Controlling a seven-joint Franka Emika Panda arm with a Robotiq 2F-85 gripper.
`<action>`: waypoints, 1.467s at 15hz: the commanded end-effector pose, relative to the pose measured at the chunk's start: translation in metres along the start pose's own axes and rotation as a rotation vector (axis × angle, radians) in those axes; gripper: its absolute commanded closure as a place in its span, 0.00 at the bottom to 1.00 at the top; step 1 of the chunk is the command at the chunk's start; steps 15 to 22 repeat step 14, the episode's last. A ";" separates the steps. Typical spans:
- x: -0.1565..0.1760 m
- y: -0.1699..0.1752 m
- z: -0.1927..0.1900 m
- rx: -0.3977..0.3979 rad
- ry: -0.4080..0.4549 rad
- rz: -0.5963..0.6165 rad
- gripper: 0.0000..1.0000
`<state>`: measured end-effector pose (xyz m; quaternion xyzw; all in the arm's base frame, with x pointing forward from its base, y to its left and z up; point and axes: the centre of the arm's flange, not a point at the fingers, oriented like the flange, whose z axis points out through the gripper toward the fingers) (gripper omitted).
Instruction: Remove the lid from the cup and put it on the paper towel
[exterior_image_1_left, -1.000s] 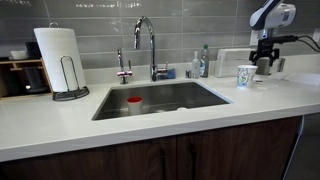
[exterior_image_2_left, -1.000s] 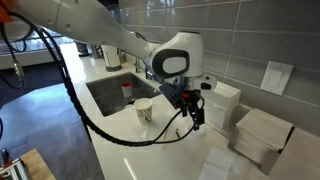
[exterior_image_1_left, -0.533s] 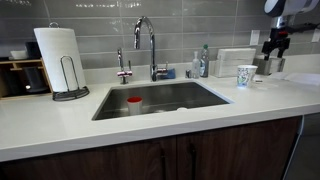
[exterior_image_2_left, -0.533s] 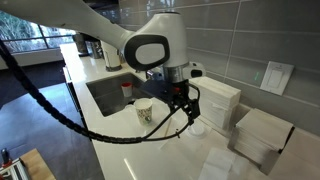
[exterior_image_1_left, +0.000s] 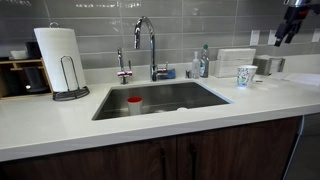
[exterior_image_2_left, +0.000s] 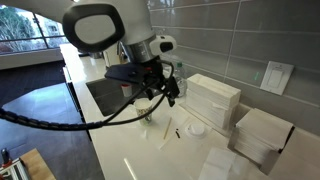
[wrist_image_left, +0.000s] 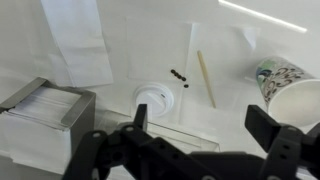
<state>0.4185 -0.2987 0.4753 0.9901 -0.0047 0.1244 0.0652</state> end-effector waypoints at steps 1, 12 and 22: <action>-0.018 -0.031 -0.052 -0.054 0.006 0.046 0.00; -0.030 -0.088 -0.108 -0.217 -0.245 0.245 0.00; -0.031 -0.089 -0.110 -0.220 -0.249 0.248 0.00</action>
